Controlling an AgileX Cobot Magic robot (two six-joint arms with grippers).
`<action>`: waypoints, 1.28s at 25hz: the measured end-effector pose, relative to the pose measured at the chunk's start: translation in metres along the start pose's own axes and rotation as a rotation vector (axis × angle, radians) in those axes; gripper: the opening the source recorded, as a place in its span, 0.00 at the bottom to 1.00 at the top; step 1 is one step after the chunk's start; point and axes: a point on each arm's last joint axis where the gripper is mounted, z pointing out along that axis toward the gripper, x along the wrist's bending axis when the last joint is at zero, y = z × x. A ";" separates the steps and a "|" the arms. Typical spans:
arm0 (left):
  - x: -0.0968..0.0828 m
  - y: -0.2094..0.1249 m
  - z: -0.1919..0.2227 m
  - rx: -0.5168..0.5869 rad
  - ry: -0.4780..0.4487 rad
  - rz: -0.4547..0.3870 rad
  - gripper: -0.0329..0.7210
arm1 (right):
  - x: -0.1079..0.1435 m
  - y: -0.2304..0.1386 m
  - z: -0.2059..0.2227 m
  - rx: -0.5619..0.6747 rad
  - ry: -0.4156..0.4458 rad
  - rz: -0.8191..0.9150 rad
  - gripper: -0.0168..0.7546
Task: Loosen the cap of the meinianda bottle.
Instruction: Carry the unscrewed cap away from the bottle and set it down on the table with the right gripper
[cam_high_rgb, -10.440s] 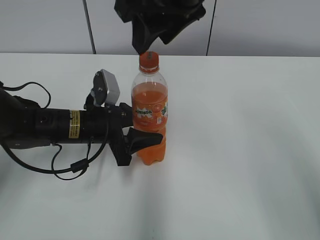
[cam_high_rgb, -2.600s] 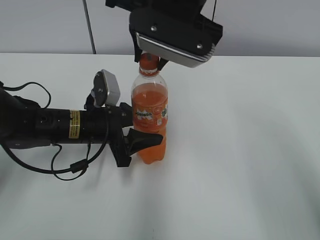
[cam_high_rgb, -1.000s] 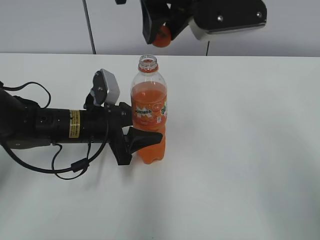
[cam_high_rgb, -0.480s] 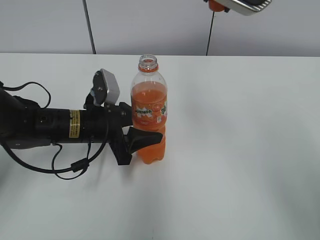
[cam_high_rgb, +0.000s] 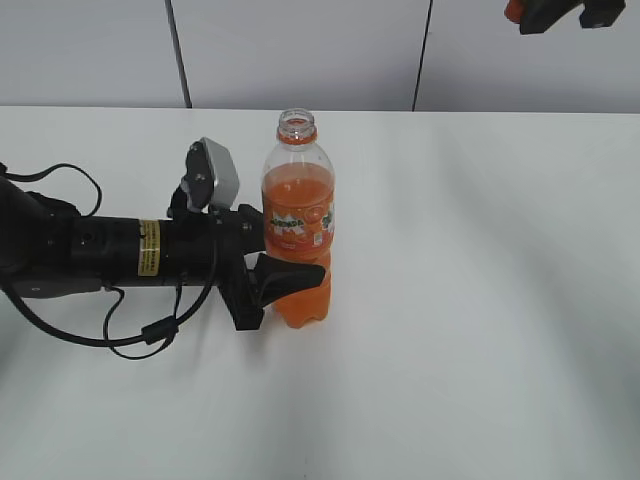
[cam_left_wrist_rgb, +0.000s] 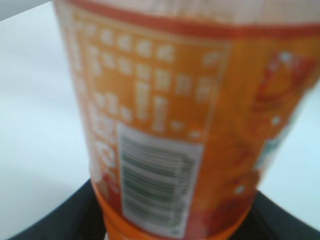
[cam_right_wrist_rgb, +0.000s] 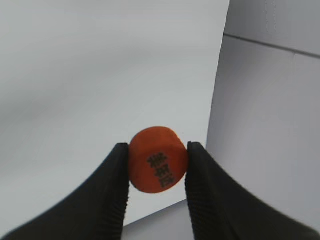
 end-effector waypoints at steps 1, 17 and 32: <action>0.000 0.000 0.000 0.000 0.000 -0.001 0.57 | 0.000 -0.003 0.003 0.005 0.005 0.070 0.36; 0.000 0.000 0.000 0.001 0.000 -0.001 0.57 | -0.001 -0.028 0.042 0.084 0.063 1.260 0.36; 0.000 0.000 0.000 0.001 0.001 -0.001 0.57 | 0.016 -0.116 0.064 0.038 0.234 1.728 0.36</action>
